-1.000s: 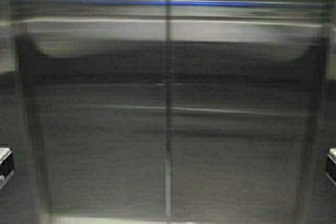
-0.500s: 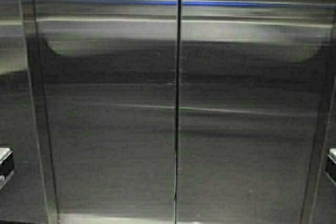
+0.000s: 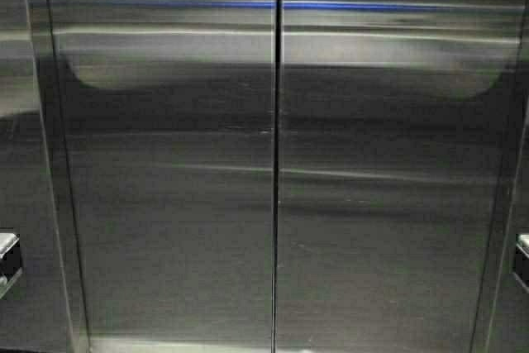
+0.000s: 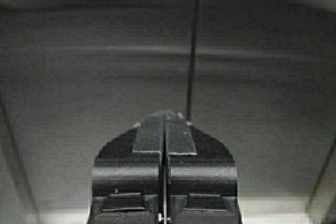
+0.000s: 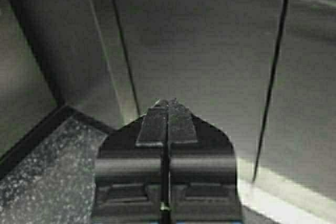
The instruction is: Navigate to elevator, push the call button, then enter the elevator
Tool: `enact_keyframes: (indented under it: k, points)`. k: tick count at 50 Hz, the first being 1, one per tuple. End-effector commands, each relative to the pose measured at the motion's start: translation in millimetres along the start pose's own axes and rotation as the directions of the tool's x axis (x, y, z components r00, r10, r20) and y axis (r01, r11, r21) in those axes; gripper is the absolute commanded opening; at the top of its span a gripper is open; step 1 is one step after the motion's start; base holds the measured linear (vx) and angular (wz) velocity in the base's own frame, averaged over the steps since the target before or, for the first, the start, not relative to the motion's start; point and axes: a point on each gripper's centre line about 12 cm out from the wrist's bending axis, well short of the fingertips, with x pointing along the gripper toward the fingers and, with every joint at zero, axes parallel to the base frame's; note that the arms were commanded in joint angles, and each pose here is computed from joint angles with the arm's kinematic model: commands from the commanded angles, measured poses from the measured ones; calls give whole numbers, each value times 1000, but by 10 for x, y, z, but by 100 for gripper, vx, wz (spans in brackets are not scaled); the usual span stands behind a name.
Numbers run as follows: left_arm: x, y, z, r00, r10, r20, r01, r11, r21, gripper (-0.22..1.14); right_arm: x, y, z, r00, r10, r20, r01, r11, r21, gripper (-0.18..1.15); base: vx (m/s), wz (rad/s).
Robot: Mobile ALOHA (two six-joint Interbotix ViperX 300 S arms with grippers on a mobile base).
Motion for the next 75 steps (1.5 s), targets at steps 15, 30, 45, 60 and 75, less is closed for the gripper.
enact_keyframes:
  k: [15,30,45,60,75]
  points:
    - [20,0,46,1000,0,5,0,1000,-15,3,-9,13,82,1000,5,29,-5,1000,-2,5,0,0]
    - [20,-1,50,1000,0,8,0,1000,-15,3,-9,8,82,1000,3,29,-3,1000,-2,5,0,0]
    - [18,0,40,1000,0,3,0,1000,-15,3,-6,13,78,1000,5,27,-5,1000,-2,5,0,0]
    - [20,-1,50,1000,0,8,0,1000,-15,3,-10,13,76,1000,5,27,-5,1000,-2,5,0,0]
    - [20,-1,50,1000,0,8,0,1000,-15,3,-6,13,78,1000,5,27,-5,1000,-1,5,0,0]
